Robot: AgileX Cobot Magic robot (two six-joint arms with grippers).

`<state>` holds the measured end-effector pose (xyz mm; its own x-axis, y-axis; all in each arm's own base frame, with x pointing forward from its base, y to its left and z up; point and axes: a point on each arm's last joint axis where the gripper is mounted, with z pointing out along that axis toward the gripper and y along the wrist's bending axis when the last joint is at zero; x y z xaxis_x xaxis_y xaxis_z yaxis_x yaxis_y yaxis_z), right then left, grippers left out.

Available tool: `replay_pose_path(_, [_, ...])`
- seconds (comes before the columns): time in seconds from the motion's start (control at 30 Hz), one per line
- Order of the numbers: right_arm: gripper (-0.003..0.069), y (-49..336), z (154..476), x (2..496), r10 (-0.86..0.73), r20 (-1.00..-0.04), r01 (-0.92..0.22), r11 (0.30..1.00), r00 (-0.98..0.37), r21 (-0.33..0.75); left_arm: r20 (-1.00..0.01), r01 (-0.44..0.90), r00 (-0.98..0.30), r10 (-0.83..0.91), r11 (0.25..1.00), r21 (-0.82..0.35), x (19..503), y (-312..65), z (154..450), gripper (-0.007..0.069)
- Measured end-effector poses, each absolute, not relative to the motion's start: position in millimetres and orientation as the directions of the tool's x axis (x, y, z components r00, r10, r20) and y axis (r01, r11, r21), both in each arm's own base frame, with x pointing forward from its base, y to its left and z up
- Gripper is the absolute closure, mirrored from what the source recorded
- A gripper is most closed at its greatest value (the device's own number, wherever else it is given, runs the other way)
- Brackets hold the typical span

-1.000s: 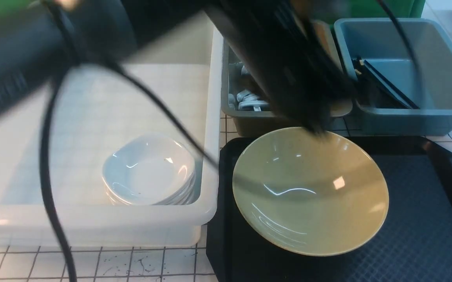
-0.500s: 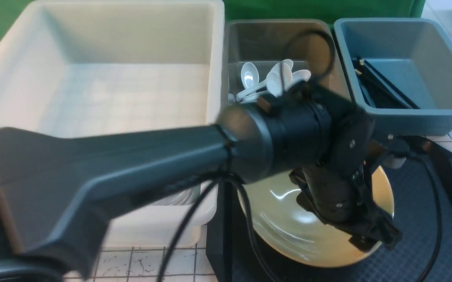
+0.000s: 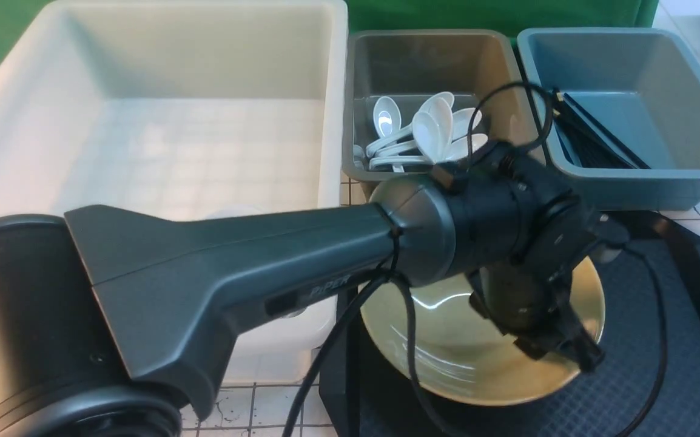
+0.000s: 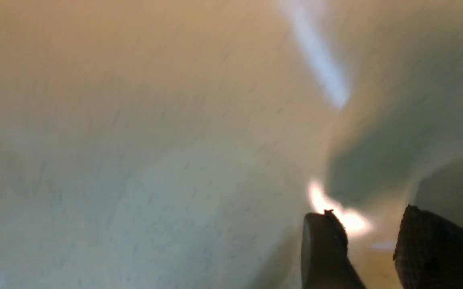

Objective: On white black table put chopsticks spoon bowls plates into blue grey white boxes.
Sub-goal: 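Grasp the large bowl on the tray by its rim, then place the tan bowl onto the bowl stack in the left bin with the left gripper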

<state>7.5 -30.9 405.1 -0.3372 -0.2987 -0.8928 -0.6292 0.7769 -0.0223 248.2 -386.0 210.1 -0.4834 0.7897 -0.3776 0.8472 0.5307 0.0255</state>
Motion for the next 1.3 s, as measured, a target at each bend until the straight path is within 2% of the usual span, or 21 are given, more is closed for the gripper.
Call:
replay_pose_path(0.1, [0.0521,-30.9,405.1,7.5,-0.299,-0.893,-0.63,0.777,-0.337,-0.022,-0.397,0.845,-0.487,0.778,0.535,0.012,250.2,-391.0,230.3,0.0386])
replay_pose_path(0.17, [0.0519,-30.8,405.1,7.4,-0.299,-0.893,-0.63,0.776,-0.338,-0.021,-0.401,0.837,-0.507,0.763,0.547,-0.017,249.5,-393.3,241.3,0.0351])
replay_pose_path(0.33, [0.0518,-30.9,405.1,7.3,-0.298,-0.893,-0.631,0.776,-0.338,-0.021,-0.358,0.805,-0.589,0.724,0.564,-0.183,237.3,-398.5,254.6,0.0251])
replay_pose_path(0.4, [0.0518,-30.9,405.1,7.3,-0.3,-0.893,-0.631,0.775,-0.336,-0.023,-0.35,0.813,-0.581,0.734,0.546,-0.203,234.7,-400.0,252.7,0.0215])
replay_pose_path(0.53, [0.0518,-30.9,405.1,7.3,-0.3,-0.893,-0.631,0.775,-0.336,-0.023,-0.315,0.852,-0.52,0.794,0.507,-0.13,239.6,-399.5,227.4,0.0135])
replay_pose_path(0.7, [0.0518,-31.0,405.1,7.2,-0.3,-0.893,-0.632,0.774,-0.335,-0.023,-0.306,0.861,-0.499,0.811,0.505,-0.067,247.9,-402.8,199.2,0.0126])
replay_pose_path(0.83, [0.0518,-31.0,405.1,7.2,-0.3,-0.893,-0.632,0.774,-0.335,-0.023,-0.297,0.865,-0.488,0.82,0.5,-0.042,248.7,-402.3,196.8,0.0263])
replay_pose_path(1.07, [0.0517,-31.0,405.1,7.2,-0.3,-0.893,-0.632,0.774,-0.335,-0.023,-0.31,0.875,-0.456,0.834,0.484,0.014,238.8,-392.1,235.4,0.049])
replay_pose_path(1.17, [0.0517,-31.0,405.1,7.2,-0.3,-0.893,-0.632,0.774,-0.335,-0.023,-0.348,0.885,-0.437,0.83,0.467,0.002,220.0,-387.5,269.7,0.0596])
replay_pose_path(1.2, [0.0517,-31.0,405.1,7.2,-0.3,-0.893,-0.632,0.774,-0.335,-0.023,-0.385,0.893,-0.415,0.824,0.449,-0.002,207.4,-385.0,290.6,0.0611])
replay_pose_path(1.3, [0.0517,-31.0,405.1,7.2,-0.3,-0.893,-0.632,0.774,-0.335,-0.023,-0.458,0.898,-0.406,0.79,0.437,-0.044,186.8,-375.5,329.5,0.0606])
